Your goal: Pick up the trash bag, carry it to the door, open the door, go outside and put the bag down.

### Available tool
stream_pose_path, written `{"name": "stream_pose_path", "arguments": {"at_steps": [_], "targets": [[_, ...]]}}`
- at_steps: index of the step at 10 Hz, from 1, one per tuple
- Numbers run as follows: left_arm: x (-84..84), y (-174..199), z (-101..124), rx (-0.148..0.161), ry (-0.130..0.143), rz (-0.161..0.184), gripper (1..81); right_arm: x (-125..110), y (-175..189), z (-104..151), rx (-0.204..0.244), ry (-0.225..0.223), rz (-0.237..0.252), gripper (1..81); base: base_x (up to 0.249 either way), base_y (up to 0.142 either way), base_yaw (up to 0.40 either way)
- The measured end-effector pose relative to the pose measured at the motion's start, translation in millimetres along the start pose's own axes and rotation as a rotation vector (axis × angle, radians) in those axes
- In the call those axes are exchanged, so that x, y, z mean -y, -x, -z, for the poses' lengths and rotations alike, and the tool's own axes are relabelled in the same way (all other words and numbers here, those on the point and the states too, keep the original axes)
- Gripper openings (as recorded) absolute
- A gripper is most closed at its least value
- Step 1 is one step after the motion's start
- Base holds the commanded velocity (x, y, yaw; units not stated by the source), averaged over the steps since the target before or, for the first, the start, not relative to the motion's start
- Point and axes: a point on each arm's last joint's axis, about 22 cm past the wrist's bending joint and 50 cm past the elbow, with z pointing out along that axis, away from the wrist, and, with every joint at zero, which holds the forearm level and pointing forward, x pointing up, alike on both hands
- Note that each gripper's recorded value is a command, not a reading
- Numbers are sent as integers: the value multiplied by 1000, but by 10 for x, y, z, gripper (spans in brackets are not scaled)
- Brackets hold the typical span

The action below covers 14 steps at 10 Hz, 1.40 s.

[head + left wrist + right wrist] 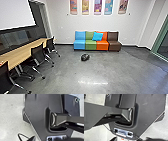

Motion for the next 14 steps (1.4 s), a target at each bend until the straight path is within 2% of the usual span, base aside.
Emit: {"name": "stream_pose_path", "arguments": {"at_steps": [5,14], "targets": [[-28,-97,-2,-11,3,-3,811,-17,-26,5,-4,3,0,811,158,0,0],[-47,-91,-8,-10,6,-2,811,71,-25,-27,-4,-9,1,811,171,0,0]]}}
